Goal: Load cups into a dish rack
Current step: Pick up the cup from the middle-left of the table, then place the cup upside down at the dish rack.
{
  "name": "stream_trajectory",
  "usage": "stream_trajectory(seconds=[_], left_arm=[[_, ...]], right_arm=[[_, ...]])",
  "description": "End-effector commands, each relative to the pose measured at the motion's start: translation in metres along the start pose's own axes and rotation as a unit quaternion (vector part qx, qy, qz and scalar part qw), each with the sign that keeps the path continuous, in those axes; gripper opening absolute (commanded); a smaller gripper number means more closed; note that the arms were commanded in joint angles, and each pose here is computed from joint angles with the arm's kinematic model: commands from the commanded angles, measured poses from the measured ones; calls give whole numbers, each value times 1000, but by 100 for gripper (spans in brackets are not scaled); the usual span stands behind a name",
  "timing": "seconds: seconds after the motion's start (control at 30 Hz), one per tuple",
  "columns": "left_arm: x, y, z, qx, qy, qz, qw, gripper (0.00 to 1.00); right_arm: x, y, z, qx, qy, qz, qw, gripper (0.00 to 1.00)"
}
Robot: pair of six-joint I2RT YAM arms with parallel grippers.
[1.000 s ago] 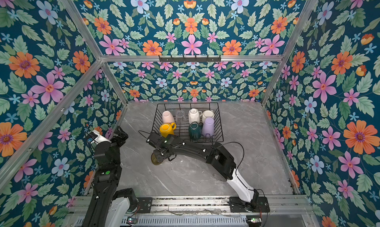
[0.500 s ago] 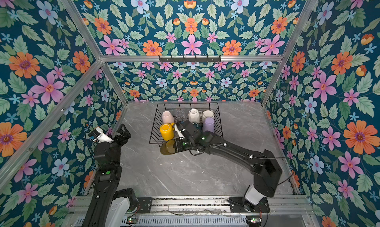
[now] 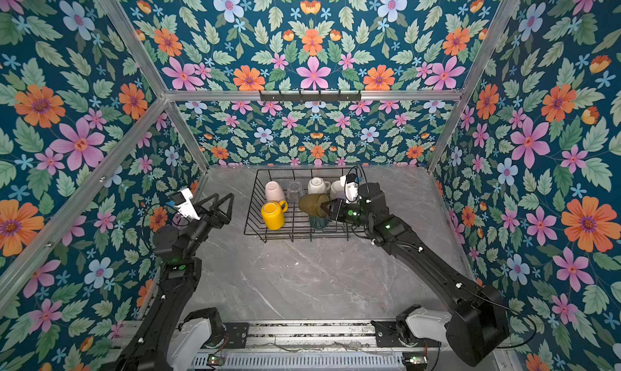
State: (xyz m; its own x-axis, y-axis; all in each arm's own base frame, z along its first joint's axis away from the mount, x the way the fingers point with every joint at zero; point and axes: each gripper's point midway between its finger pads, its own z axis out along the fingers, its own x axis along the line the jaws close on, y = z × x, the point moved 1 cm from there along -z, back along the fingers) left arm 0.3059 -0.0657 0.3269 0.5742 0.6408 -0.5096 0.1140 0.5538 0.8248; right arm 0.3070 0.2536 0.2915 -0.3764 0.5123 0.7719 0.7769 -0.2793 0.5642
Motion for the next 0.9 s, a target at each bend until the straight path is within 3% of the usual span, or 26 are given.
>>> stream_trajectory(seconds=[0.0,0.1,0.3,0.87], left_arm=[[-90,13,-16,1,-235,12,972,99],[-102,2,-7,44,-283,-19,958,100],[-151,-24,0,100,-378,8,920,100],[-156,-29,-3,117,-378,15,918,100]], right_arm=[[22,3,-4,9,53,-23,998,0],[33,-2,-2,36,83,-31,995,0],[50,-4,6,68,144,-40,986,0],[116,-30,8,134,242,-112,955,0]])
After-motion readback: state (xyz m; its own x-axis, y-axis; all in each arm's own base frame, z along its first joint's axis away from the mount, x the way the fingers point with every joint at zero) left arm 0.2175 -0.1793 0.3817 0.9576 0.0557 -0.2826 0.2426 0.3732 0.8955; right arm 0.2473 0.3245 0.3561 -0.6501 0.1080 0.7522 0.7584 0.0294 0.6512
